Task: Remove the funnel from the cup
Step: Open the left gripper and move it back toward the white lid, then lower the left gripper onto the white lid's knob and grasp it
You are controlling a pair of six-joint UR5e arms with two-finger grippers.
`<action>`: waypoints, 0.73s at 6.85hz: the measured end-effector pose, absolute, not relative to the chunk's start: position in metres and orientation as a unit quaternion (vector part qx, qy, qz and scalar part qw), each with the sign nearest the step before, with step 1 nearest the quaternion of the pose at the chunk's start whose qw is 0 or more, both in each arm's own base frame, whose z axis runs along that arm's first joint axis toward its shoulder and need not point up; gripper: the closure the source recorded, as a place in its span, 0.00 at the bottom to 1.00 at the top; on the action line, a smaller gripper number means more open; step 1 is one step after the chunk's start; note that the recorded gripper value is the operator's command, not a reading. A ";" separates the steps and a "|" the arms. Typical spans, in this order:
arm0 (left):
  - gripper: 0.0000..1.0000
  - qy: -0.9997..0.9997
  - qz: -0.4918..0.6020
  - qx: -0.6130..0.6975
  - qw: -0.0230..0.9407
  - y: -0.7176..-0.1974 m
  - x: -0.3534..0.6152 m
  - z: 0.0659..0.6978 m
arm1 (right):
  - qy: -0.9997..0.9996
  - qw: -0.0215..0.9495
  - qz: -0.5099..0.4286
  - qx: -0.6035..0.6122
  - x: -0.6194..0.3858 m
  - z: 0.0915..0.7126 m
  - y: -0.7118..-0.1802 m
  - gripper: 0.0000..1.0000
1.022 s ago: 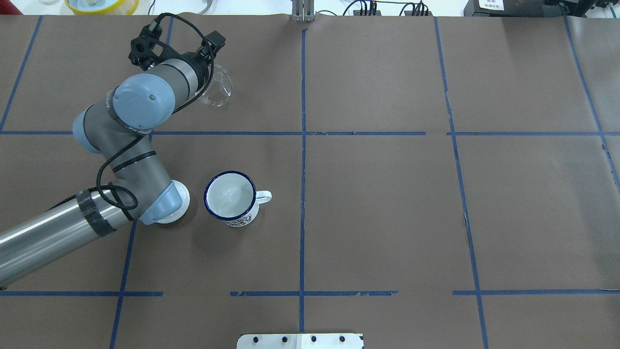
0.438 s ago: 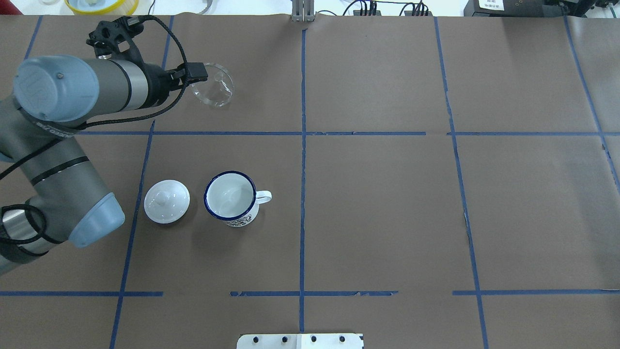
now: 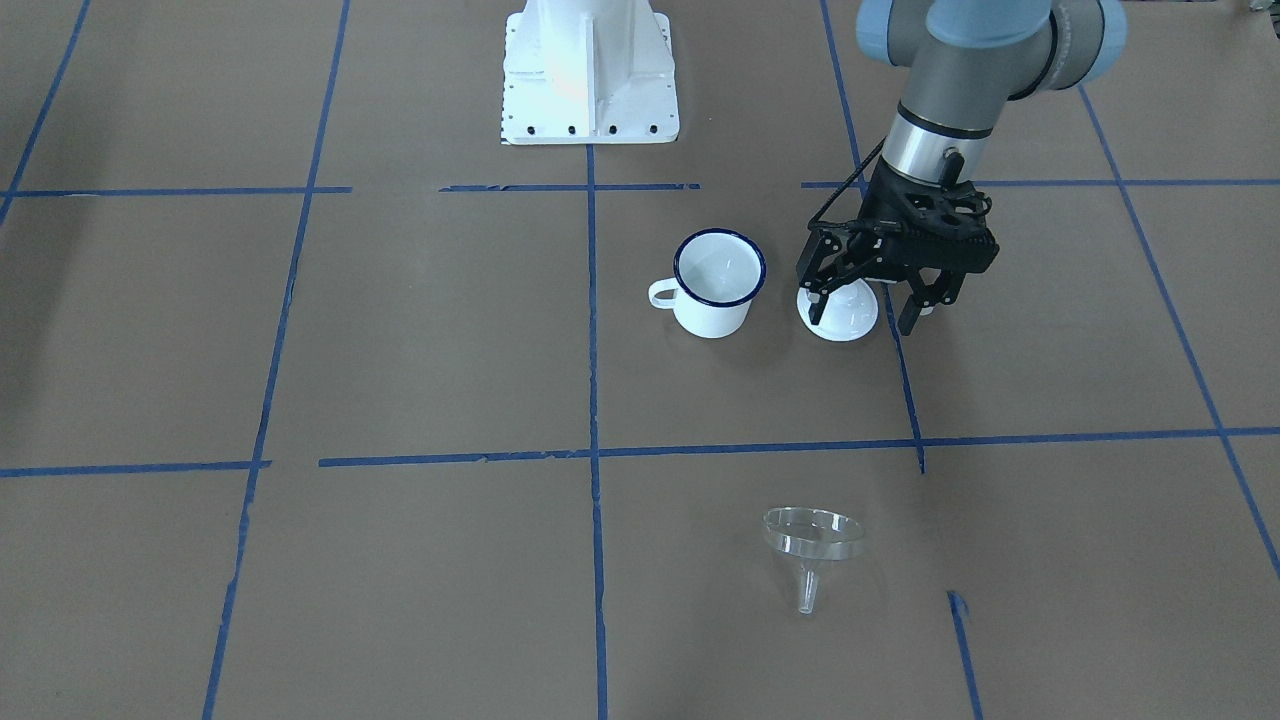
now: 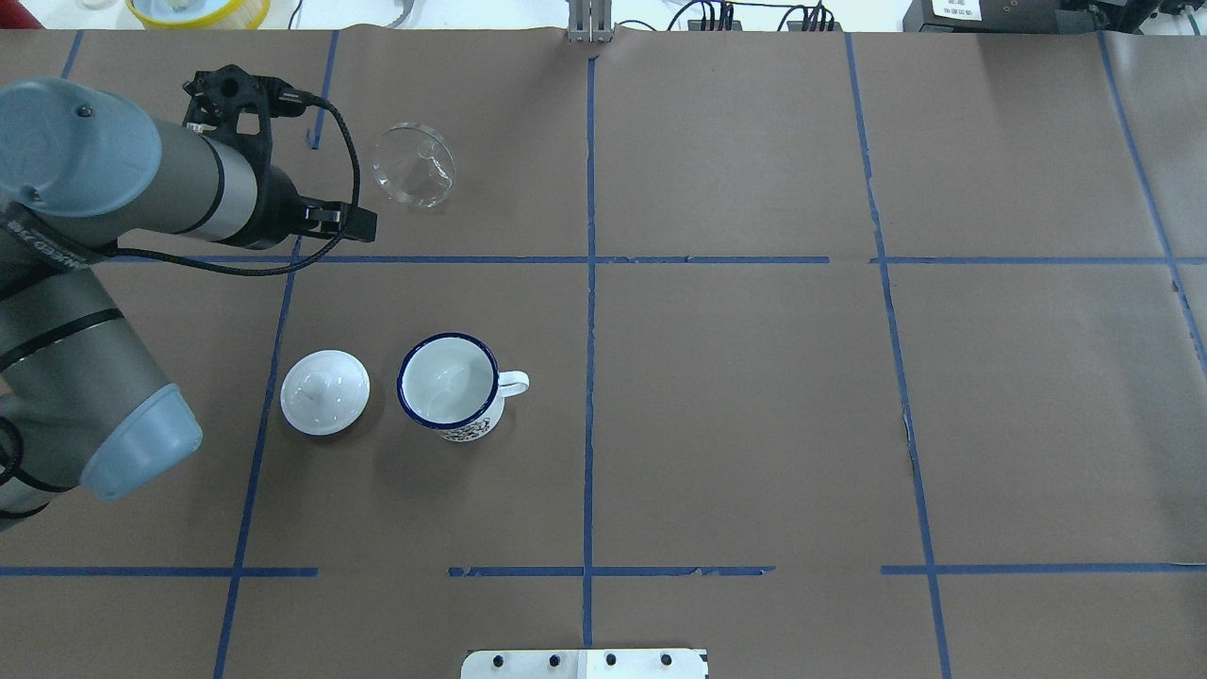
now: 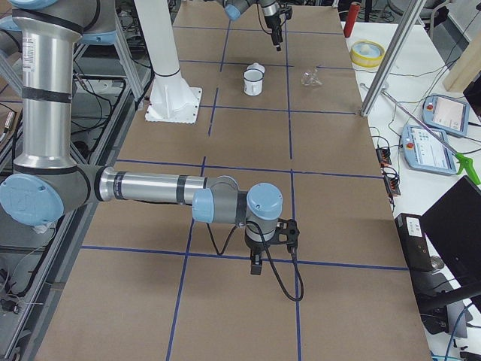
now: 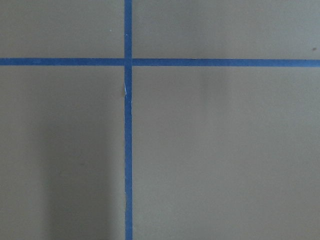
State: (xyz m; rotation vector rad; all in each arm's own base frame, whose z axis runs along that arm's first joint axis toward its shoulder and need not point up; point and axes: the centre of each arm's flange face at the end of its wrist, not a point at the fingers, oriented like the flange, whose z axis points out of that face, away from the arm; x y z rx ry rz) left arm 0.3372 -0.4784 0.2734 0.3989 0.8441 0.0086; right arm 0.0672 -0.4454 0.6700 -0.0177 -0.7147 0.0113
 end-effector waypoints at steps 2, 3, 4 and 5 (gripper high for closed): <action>0.00 0.395 0.008 0.139 0.908 -0.454 0.323 0.310 | -0.350 0.937 0.006 -0.009 0.067 0.670 -0.445 0.00; 0.00 0.399 -0.018 0.104 0.911 -0.442 0.330 0.323 | -0.350 0.937 0.006 -0.009 0.067 0.670 -0.445 0.00; 0.00 0.399 -0.037 0.072 0.913 -0.430 0.348 0.333 | -0.350 0.937 0.006 -0.009 0.067 0.670 -0.445 0.00; 0.00 0.398 -0.049 0.045 0.915 -0.418 0.371 0.345 | -0.350 0.937 0.006 -0.009 0.067 0.670 -0.445 0.00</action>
